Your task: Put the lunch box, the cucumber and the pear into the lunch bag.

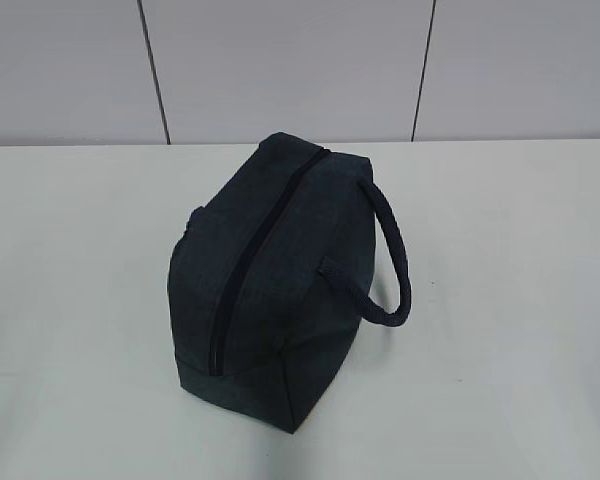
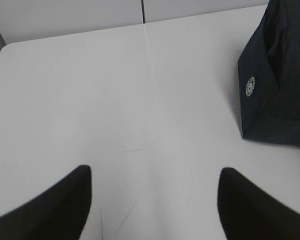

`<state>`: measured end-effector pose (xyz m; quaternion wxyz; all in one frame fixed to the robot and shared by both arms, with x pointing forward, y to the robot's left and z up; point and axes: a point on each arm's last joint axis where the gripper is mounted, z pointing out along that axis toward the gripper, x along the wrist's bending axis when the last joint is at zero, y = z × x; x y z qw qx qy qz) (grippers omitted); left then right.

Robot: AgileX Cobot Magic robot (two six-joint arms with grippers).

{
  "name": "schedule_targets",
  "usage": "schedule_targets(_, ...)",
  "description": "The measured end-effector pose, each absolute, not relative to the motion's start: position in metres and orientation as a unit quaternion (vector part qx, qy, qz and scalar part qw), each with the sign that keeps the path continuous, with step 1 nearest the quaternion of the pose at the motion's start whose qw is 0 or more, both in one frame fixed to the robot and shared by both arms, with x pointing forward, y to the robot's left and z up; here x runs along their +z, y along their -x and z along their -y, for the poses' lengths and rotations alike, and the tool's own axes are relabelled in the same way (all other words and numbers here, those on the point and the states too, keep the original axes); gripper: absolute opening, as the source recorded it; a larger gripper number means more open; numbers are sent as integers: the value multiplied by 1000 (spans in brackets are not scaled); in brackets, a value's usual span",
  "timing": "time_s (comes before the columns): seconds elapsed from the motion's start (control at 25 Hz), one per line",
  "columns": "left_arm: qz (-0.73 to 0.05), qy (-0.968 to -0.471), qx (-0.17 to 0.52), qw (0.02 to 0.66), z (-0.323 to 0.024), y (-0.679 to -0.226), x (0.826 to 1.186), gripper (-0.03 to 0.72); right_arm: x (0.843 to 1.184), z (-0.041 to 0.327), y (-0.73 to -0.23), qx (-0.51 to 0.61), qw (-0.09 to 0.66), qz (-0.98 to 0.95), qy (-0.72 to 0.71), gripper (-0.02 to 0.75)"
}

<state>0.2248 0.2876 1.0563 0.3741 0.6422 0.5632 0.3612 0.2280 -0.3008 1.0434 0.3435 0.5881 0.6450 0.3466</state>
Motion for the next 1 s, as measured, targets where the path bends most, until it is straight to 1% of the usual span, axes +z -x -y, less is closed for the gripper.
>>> schedule_targets(1.0, -563, -642, 361, 374, -288, -225, 1056, 465, 1043, 301, -228, 343, 348, -637, -597, 457)
